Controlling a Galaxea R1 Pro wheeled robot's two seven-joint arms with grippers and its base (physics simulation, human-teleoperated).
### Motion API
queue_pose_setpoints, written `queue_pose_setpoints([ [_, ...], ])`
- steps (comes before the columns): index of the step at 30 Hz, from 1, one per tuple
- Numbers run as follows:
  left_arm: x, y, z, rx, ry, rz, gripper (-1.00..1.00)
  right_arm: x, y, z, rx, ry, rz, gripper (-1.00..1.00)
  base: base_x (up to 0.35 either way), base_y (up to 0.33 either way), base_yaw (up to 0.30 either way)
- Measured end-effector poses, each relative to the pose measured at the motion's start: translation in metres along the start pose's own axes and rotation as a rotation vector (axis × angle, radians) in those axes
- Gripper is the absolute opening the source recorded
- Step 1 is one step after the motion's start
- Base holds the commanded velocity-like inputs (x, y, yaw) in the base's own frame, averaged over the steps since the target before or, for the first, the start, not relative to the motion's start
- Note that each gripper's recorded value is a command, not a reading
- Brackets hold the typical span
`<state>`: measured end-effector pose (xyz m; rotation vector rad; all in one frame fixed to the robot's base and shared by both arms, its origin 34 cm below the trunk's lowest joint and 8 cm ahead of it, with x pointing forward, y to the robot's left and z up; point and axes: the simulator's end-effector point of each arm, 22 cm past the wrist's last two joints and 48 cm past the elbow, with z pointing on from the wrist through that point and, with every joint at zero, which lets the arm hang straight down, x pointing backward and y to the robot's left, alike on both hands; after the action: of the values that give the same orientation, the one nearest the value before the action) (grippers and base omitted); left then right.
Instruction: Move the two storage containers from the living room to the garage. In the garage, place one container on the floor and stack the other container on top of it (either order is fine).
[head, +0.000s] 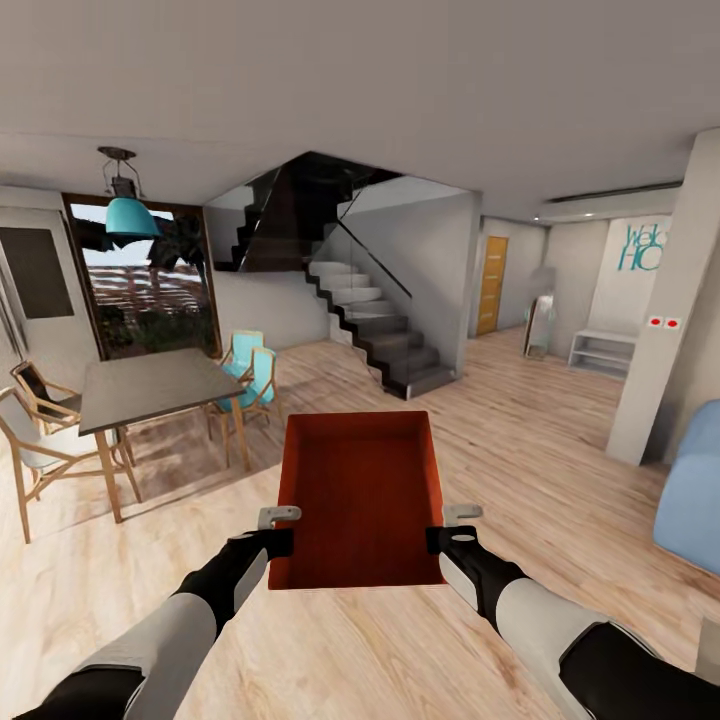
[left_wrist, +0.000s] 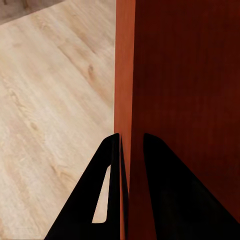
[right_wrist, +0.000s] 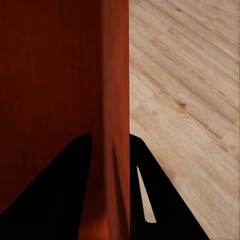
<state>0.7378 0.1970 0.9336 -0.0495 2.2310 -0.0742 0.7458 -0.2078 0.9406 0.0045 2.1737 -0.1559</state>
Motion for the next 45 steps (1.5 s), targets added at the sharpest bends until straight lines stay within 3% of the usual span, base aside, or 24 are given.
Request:
queue_pose_setpoints([
  [14, 0.0, 0.0, 0.0, 0.0, 0.0, 0.0, -1.0, 0.0, 0.0, 0.0, 0.0, 0.0, 0.0, -1.0, 0.324, 0.0, -0.021],
  [45, 0.011, 0.001, 0.007, -0.001, 0.021, -0.001, -1.0, 0.012, 0.001, 0.007, -0.001, 0.022, -0.002, -1.0, 0.324, 0.0, -0.221],
])
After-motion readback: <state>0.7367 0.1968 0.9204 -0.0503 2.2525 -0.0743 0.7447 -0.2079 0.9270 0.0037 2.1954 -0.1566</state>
